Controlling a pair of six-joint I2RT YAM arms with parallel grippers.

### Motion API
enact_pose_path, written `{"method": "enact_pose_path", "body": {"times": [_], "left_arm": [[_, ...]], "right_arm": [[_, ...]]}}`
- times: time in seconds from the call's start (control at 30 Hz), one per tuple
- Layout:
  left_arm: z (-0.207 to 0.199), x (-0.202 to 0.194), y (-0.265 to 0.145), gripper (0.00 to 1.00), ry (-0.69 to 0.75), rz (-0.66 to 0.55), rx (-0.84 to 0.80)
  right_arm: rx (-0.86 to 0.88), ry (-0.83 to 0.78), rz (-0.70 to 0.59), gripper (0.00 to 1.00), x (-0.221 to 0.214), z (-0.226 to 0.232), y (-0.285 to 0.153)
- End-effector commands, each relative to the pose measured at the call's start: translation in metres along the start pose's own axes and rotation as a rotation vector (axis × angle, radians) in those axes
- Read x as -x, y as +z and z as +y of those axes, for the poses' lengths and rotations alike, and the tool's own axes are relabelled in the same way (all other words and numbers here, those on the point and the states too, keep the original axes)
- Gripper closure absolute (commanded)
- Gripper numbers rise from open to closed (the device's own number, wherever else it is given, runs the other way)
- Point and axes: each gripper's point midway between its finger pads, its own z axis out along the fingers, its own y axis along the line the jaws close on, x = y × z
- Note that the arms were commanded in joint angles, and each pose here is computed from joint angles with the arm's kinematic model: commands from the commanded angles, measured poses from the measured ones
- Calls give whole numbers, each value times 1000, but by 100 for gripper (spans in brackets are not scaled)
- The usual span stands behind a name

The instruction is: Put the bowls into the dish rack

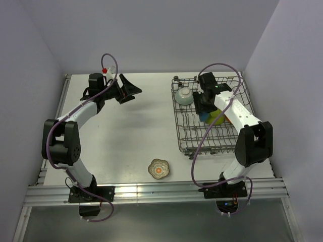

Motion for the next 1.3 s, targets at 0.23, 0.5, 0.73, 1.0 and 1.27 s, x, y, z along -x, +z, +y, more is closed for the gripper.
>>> {"method": "enact_pose_path", "body": {"times": [0.23,0.5,0.73,1.0,1.27], "left_arm": [[-33,14,-13,1,72,-41,-68],[-32,16,-13,1,70,-40,-68],[-32,17,-13,0,75,-38,-68],[-30,17,-15,1,85,-38,-62],[-18,8,-21,3,212,1,-5]], "right_arm": [[-89,-91,52,100,-4,13,21],[-111,-145,109,98,-7,24,31],[-78,-145,111,20,-3,36,26],[-22,-126,54,7,12,45,9],[30,-119,-73,7,34,48,-18]]}}
